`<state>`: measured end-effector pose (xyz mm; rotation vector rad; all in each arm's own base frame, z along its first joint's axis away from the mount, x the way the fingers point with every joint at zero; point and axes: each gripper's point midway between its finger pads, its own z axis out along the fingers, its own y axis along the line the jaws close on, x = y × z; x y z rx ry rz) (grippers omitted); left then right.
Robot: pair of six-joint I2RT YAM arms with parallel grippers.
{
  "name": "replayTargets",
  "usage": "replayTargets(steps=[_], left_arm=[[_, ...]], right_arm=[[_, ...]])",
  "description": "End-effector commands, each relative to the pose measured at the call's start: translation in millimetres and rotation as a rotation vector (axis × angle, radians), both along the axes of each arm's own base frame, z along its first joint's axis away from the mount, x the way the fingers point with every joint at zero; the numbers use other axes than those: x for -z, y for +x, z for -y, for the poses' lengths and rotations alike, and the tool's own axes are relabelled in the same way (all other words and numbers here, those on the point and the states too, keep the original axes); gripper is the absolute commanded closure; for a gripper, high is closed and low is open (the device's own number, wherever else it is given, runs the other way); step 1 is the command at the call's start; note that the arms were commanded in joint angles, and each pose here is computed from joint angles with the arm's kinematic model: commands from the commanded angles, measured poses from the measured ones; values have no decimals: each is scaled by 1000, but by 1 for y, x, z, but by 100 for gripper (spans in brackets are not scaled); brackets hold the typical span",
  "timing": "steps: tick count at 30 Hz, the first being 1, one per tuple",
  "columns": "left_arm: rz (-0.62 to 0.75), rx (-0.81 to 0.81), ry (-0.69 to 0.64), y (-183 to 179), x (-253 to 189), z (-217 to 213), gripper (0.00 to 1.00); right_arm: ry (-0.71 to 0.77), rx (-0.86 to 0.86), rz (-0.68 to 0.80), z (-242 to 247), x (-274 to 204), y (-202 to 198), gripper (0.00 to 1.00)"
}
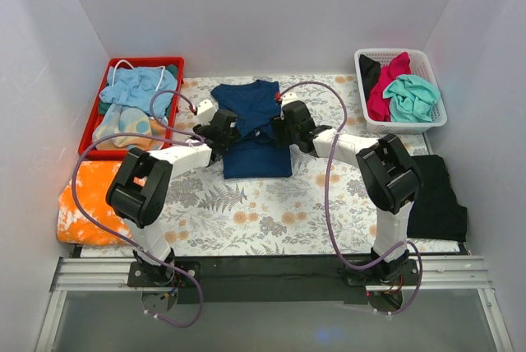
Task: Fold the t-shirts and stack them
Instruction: Fold the folded rectangular tshirt in 1/3 of the way
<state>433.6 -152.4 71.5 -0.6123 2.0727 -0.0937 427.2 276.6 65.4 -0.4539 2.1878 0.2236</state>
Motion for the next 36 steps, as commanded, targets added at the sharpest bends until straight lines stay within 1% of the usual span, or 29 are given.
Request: replayTargets(steps=[1, 2, 3, 5, 7, 8, 9, 10, 12, 17, 19, 20, 22, 23, 25, 27, 29, 32, 36], left_arm=[[118, 64, -45, 4, -51, 7, 35], [116, 77, -46, 2, -51, 8, 35], [113, 89, -49, 0, -51, 10, 36], [80, 128, -56, -11, -40, 16, 40], [74, 155, -74, -18, -39, 21, 53], [58, 175, -82, -23, -34, 24, 57], [48, 186, -83, -26, -30, 26, 66], [38, 198, -81, -30, -27, 28, 70], [8, 213, -88, -36, -16, 31, 74], [-84, 187, -103, -40, 17, 33, 73], [-92, 186, -105, -38, 21, 35, 73], [-105, 180, -100, -38, 28, 35, 73], [-101, 179, -98, -33, 27, 37, 73], [-115, 181, -93, -32, 32, 38, 73], [-105, 175, -88, -26, 30, 40, 73], [-103, 166, -75, -21, 32, 39, 72], [-76, 156, -63, -12, 24, 39, 72], [-61, 153, -43, -2, 12, 38, 71], [-22, 151, -31, 13, -4, 41, 71]], right_arm=[[95, -9, 103, -10, -52, 4, 32], [104, -16, 109, -12, -57, -1, 33], [95, -22, 97, -12, -51, -9, 33], [82, -25, 117, -16, -56, -25, 34], [80, -32, 100, -16, -49, -38, 36], [89, -48, 96, -21, -50, -44, 36], [78, -53, 79, -19, -42, -51, 37], [76, -54, 75, -20, -40, -54, 38], [82, -63, 50, -22, -32, -63, 39], [67, -64, -10, -23, -6, -69, 38], [56, -64, -16, -25, 0, -67, 39], [49, -61, -17, -26, 3, -64, 38], [21, -56, -16, -25, 11, -58, 39], [22, -56, -5, -28, 8, -53, 39], [1, -47, -4, -28, 14, -46, 39], [8, -32, 12, -29, 9, -34, 39], [3, -21, 19, -27, 10, -23, 40], [11, -19, 53, -30, -3, -7, 41], [15, -24, 88, -33, -17, 3, 41]])
